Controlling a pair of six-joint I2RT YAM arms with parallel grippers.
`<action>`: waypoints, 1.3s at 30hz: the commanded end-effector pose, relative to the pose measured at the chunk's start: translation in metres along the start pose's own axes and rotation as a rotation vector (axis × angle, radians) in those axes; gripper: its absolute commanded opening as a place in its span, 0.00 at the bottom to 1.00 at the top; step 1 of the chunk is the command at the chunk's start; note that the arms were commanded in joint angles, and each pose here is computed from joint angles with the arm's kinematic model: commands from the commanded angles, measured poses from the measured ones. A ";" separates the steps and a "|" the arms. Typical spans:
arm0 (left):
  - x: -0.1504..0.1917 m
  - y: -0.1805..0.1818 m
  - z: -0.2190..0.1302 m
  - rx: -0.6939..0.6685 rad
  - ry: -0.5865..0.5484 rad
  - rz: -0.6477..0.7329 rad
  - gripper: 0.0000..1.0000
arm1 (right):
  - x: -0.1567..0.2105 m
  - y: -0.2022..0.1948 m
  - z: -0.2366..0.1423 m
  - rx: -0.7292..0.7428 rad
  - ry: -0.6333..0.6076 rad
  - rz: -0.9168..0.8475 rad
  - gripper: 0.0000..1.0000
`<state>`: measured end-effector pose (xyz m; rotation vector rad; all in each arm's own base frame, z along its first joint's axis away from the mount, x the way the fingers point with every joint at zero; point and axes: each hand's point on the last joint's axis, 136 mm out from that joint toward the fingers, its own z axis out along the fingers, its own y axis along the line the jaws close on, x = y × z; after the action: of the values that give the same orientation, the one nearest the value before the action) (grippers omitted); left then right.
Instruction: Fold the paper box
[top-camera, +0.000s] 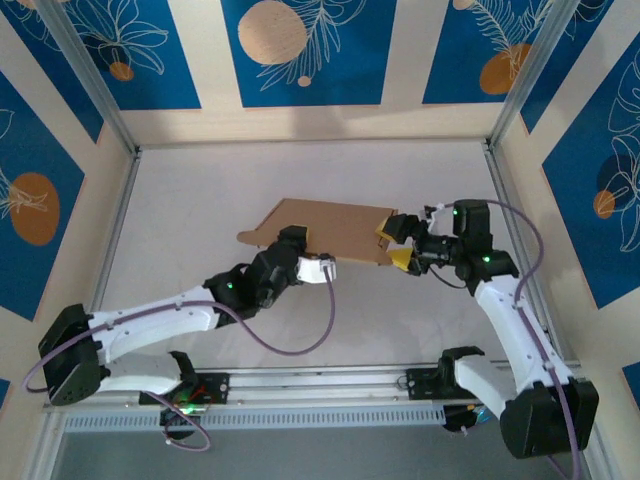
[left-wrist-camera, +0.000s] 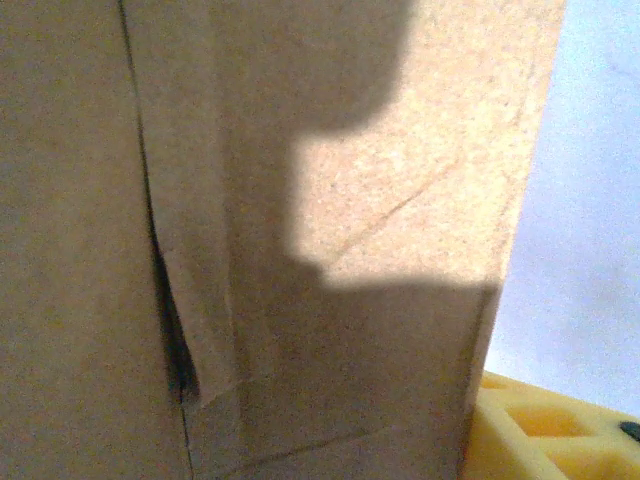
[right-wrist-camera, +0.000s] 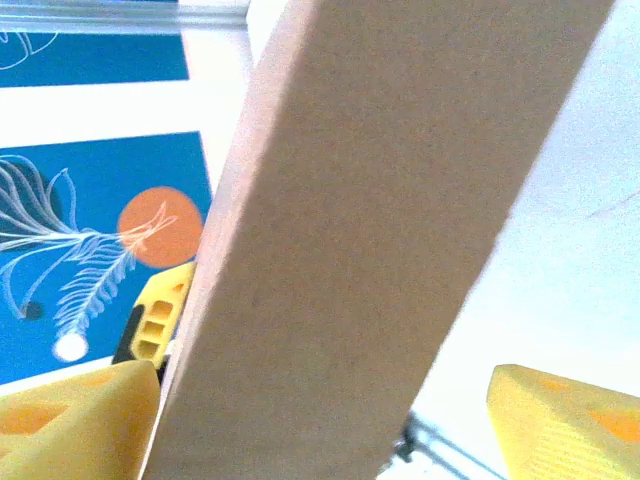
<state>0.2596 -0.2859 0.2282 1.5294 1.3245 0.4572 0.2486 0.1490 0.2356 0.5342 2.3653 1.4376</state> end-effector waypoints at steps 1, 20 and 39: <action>0.011 -0.032 -0.030 0.292 0.072 -0.070 0.59 | 0.001 -0.023 -0.033 0.242 -0.103 -0.135 0.85; -0.016 -0.081 -0.063 0.857 0.160 -0.255 0.50 | 0.044 0.001 -0.055 0.350 -0.016 -0.758 0.55; -0.006 -0.100 -0.032 0.840 0.152 -0.319 0.48 | 0.047 -0.040 0.003 0.602 0.220 -0.753 0.20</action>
<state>0.1779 -0.2855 0.1593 1.9234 1.9944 -0.2182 0.2031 0.1559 0.1968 -0.4082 2.6773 0.4738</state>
